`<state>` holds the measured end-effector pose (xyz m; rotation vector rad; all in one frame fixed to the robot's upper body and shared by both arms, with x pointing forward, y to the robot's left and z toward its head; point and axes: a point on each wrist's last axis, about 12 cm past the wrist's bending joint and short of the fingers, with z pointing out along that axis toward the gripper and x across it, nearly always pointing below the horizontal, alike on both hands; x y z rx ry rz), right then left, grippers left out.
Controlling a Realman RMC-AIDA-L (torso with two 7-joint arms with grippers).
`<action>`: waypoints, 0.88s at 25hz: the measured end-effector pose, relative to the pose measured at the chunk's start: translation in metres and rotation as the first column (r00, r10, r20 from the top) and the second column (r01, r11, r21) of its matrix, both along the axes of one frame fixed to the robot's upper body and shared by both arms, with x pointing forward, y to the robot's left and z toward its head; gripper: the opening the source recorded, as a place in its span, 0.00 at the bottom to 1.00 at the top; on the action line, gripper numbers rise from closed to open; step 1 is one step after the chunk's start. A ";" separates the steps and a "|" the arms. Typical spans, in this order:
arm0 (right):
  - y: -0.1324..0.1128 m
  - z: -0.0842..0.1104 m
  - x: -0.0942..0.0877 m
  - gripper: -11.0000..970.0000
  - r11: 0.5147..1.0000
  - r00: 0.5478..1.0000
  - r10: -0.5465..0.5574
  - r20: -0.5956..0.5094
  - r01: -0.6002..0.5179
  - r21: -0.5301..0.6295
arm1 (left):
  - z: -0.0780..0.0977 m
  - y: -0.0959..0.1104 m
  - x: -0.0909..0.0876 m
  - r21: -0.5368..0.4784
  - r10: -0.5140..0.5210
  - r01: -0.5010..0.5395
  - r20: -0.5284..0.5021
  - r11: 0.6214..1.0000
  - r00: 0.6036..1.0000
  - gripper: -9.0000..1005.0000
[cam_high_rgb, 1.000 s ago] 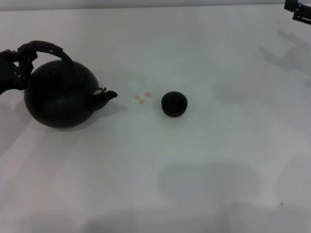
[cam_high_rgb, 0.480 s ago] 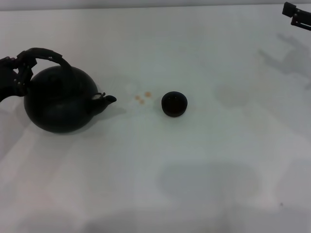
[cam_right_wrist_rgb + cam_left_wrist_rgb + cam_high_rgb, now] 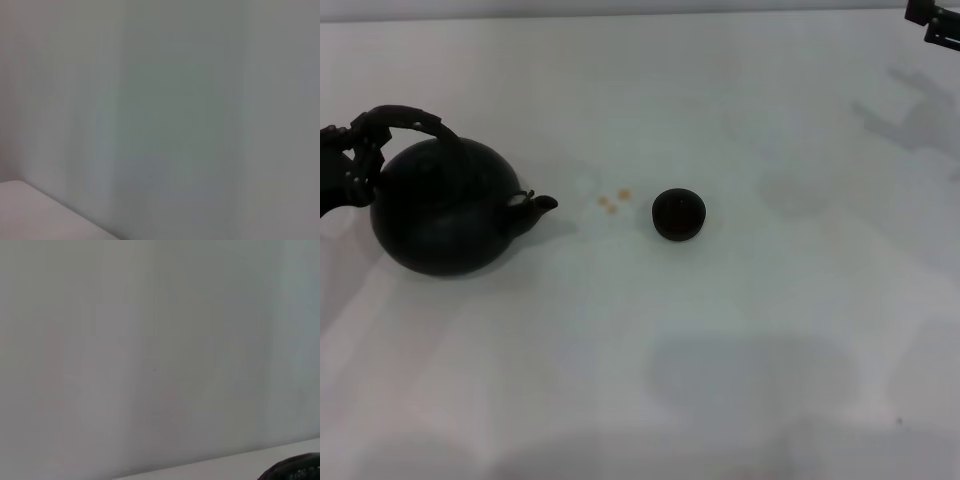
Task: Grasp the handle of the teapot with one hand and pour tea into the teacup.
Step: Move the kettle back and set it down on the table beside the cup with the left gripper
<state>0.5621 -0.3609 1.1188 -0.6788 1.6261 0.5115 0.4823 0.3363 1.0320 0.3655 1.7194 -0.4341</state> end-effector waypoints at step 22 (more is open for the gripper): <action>0.000 -0.008 -0.004 0.88 1.000 1.000 -0.013 -0.021 0.012 -0.006 | -0.003 0.002 -0.006 -0.027 0.009 -0.009 0.006 1.000 1.000 0.28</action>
